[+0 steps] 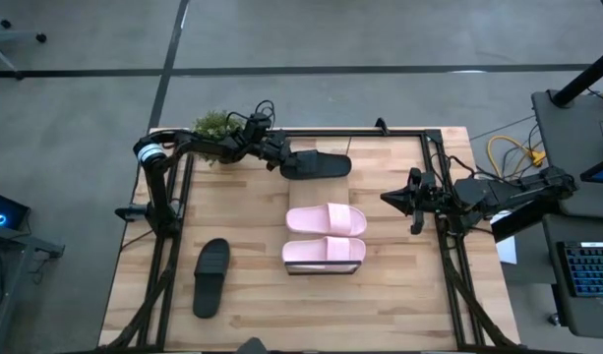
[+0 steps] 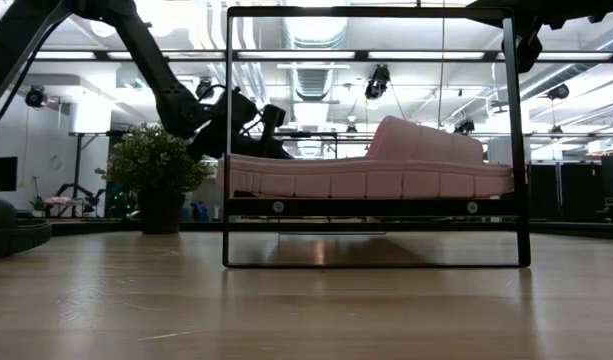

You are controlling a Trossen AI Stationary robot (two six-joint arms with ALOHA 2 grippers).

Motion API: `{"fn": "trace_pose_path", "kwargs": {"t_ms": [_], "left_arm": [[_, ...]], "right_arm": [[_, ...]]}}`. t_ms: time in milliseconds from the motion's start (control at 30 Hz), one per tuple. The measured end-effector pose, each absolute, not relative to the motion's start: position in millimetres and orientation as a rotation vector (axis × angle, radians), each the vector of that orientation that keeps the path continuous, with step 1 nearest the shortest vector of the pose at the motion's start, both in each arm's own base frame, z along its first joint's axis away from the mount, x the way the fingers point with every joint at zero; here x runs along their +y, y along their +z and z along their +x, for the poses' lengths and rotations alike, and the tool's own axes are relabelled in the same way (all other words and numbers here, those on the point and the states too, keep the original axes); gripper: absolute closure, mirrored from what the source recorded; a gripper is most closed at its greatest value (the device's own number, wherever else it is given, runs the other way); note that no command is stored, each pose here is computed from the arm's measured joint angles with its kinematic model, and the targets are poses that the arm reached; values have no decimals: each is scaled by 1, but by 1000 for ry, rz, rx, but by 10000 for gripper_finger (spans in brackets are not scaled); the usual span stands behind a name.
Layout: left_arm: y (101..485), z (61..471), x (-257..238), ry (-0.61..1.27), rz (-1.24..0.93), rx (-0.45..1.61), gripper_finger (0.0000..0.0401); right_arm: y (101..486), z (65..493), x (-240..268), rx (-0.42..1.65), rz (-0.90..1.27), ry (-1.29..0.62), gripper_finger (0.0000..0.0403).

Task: Pick and place slides into the shelf
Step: Put the right black slide on the shelf

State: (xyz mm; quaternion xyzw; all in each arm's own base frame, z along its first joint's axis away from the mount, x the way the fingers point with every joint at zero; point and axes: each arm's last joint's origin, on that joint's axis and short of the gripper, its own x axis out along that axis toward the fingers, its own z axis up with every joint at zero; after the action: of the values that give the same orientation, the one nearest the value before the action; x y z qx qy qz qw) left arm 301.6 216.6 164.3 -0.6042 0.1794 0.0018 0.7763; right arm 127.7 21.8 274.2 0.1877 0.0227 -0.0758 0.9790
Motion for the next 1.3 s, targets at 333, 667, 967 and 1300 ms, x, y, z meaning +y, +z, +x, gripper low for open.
{"fn": "trace_pose_path", "kwargs": {"t_ms": [333, 667, 967, 1300], "left_arm": [[164, 301, 217, 14, -1334, 386, 401], [167, 302, 219, 24, -1357, 376, 357], [169, 303, 220, 30, -1384, 370, 268], [174, 305, 222, 26, -1404, 362, 234]], "right_arm": [[274, 128, 22, 45, 379, -152, 394], [274, 128, 22, 43, 379, -152, 394], [274, 128, 22, 44, 379, -152, 394], [274, 128, 22, 44, 387, -152, 394]]}}
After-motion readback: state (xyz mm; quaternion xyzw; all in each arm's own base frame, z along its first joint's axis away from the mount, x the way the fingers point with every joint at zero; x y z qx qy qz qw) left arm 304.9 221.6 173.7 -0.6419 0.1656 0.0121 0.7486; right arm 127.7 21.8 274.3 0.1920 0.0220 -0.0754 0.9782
